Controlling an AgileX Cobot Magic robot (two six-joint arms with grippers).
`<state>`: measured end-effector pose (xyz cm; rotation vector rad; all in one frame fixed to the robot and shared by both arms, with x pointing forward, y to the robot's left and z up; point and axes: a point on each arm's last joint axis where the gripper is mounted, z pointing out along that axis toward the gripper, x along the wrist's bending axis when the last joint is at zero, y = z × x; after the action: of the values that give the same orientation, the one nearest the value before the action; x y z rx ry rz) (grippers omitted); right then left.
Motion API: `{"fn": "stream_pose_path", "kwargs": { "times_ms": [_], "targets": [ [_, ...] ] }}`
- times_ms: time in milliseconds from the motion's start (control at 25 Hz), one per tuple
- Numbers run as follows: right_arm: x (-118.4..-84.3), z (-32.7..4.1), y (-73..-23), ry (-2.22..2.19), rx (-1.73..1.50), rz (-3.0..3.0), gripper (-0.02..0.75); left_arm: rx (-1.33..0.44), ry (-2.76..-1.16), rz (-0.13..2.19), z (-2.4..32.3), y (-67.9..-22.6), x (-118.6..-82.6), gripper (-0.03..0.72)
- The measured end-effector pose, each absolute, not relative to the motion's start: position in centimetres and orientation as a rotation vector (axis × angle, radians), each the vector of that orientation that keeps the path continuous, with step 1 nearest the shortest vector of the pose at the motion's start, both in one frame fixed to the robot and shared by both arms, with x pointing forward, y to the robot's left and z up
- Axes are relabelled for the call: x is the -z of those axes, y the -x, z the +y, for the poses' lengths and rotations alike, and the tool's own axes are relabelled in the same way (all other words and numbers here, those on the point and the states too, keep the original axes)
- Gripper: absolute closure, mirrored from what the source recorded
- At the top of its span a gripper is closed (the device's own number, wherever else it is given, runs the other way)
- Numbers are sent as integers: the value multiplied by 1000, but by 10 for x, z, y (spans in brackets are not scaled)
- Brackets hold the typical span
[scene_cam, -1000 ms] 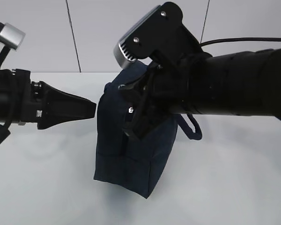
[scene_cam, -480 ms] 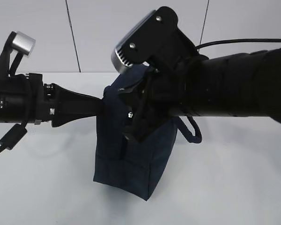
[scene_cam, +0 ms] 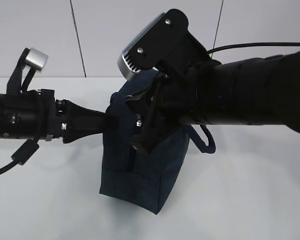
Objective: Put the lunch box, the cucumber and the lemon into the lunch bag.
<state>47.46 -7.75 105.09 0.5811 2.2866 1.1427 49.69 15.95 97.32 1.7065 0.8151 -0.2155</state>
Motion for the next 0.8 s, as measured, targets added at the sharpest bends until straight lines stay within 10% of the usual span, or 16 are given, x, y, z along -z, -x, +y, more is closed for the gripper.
{"fn": "stream_pose_path", "kwargs": {
  "times_ms": [800],
  "targets": [
    [-1051, -77, -475, -581, -1143, 2287, 730, 255, -1700, 794, 150, -501, -967, 688]
  ]
}}
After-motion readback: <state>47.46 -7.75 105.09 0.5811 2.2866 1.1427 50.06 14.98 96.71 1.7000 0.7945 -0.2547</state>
